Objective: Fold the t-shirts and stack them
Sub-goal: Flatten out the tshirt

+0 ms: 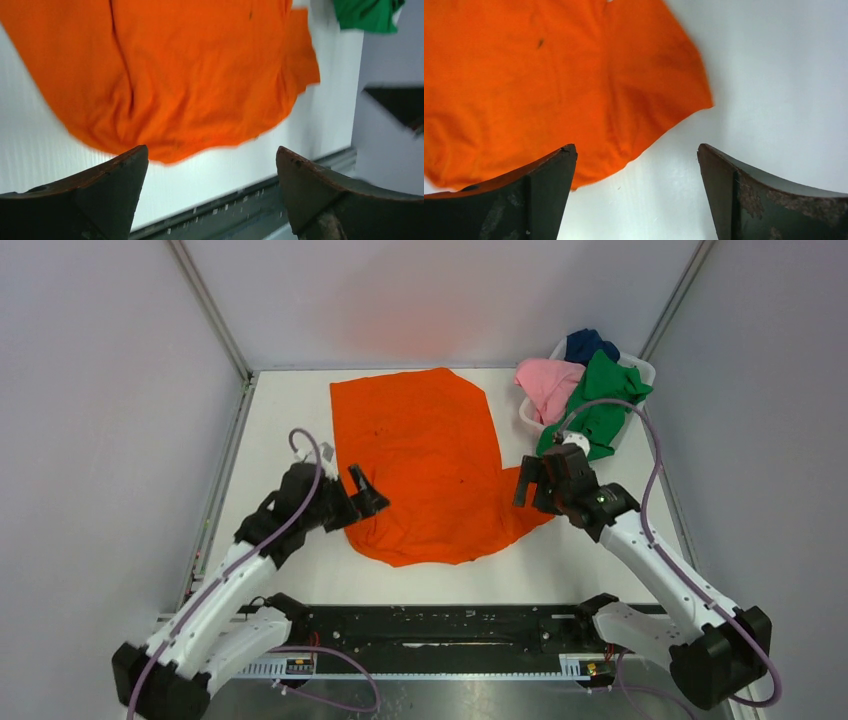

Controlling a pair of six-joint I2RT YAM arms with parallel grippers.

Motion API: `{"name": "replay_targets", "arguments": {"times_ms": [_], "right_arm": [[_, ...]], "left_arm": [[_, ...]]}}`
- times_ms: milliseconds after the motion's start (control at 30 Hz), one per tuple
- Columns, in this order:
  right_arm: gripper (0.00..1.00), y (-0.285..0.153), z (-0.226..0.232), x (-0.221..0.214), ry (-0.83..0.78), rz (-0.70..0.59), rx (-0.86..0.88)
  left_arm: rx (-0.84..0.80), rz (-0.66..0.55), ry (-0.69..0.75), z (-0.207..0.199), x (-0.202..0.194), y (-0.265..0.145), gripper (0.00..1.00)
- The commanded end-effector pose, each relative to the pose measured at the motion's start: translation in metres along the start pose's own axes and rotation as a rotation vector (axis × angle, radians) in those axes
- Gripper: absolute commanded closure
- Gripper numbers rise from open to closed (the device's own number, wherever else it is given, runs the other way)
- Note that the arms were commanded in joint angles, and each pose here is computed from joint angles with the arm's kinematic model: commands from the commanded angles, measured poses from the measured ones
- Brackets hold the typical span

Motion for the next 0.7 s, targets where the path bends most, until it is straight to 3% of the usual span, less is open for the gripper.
{"name": "replay_targets", "arguments": {"times_ms": [0, 167, 300, 467, 667], "right_arm": [[0.00, 0.004, 0.036, -0.031, 0.013, 0.090, 0.237], [0.00, 0.021, 0.068, -0.055, -0.038, 0.202, 0.328], [0.01, 0.045, 0.077, -0.062, -0.047, 0.240, 0.293], [0.01, 0.074, 0.082, -0.057, -0.104, 0.280, 0.177], [0.00, 0.115, 0.088, -0.022, -0.111, 0.303, 0.105]], "left_arm": [[0.017, -0.234, 0.106, -0.051, 0.074, 0.032, 0.01], [0.094, -0.115, 0.071, -0.054, 0.137, 0.109, 0.01], [0.178, -0.019, 0.030, -0.035, 0.150, 0.167, 0.01], [0.133, 0.172, -0.067, -0.006, 0.117, 0.204, 0.01], [0.221, 0.248, -0.115, 0.026, 0.057, 0.176, 0.01]]}}
Point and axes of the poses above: each gripper's point midway between its finger pads, its own y axis out along the fingers, its own z axis along the line the jaws close on, x = y × z, the point moved 9 cm from there along -y, back along the fingers, and after that the axes turned 11 degrees about -y, right-handed, at the moved point
